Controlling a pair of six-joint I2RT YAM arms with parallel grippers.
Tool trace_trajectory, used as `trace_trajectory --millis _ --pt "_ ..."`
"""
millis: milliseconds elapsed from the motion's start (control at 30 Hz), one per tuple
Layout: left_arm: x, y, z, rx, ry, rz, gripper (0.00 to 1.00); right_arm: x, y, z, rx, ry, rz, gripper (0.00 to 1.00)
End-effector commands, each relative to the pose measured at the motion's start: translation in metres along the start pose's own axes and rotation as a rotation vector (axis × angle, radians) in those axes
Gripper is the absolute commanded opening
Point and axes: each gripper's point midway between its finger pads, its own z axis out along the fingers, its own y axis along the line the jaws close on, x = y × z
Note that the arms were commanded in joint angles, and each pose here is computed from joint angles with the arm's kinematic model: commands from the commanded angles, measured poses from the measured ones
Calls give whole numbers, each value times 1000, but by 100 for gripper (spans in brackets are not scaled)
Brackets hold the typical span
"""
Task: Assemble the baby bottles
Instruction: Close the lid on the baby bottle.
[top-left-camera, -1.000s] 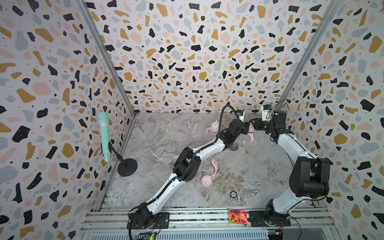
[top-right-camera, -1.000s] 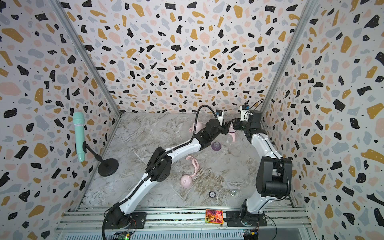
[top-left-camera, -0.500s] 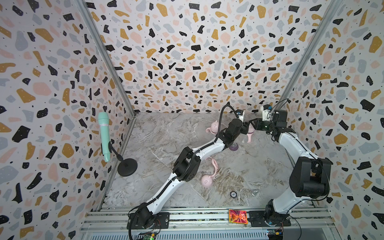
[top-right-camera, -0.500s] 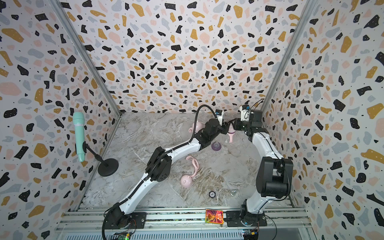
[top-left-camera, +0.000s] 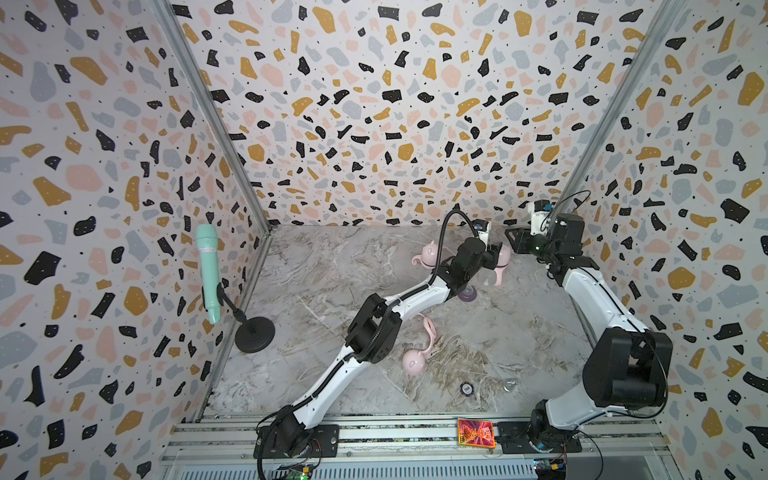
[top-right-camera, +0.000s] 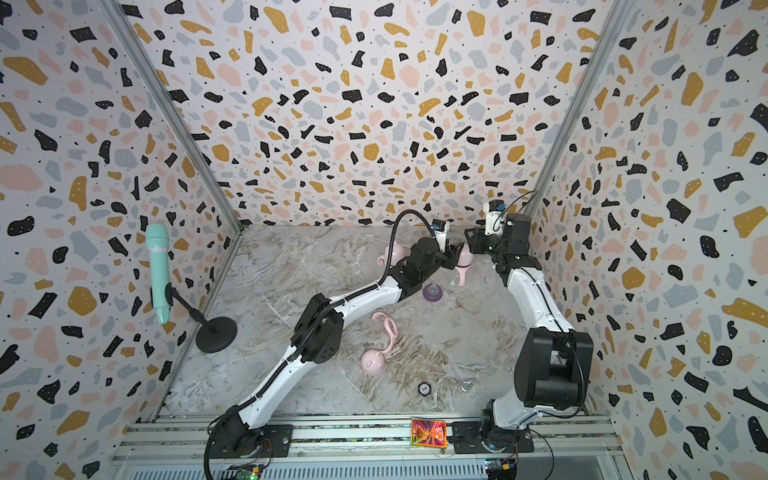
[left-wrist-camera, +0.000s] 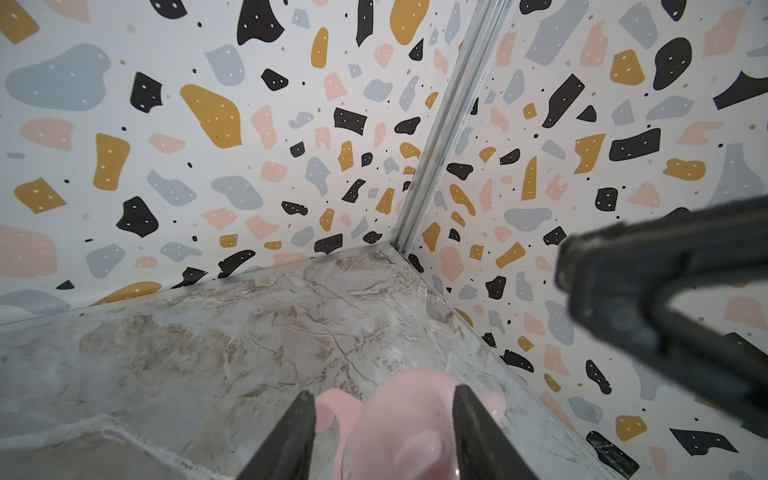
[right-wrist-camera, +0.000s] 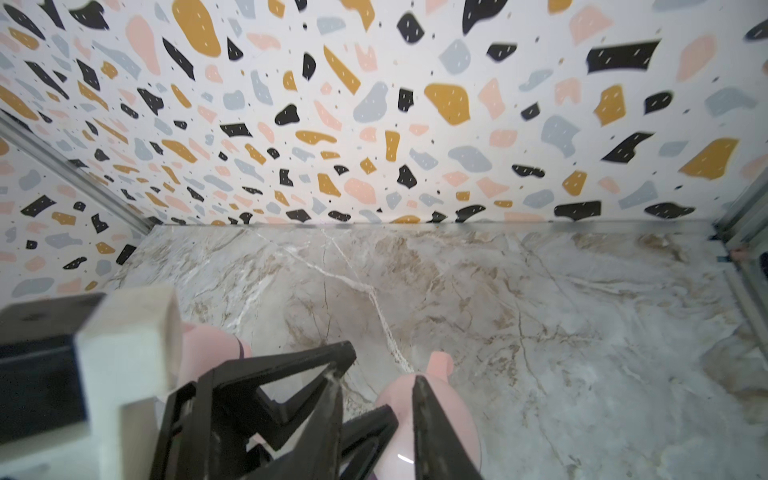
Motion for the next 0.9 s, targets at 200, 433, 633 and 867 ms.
trace_trajectory --millis 200,433,633,867 --pt "-20 -8 -1 30 -56 8 52 8 -20 -1 114 -19 -7 30" --pt "-21 -8 -1 28 -57 8 52 25 -20 12 79 5 -1 30" --pt "-17 -7 0 32 -48 16 52 32 -19 19 63 19 10 30" --pt "-16 -7 1 38 -55 8 52 50 -22 31 86 55 4 30"
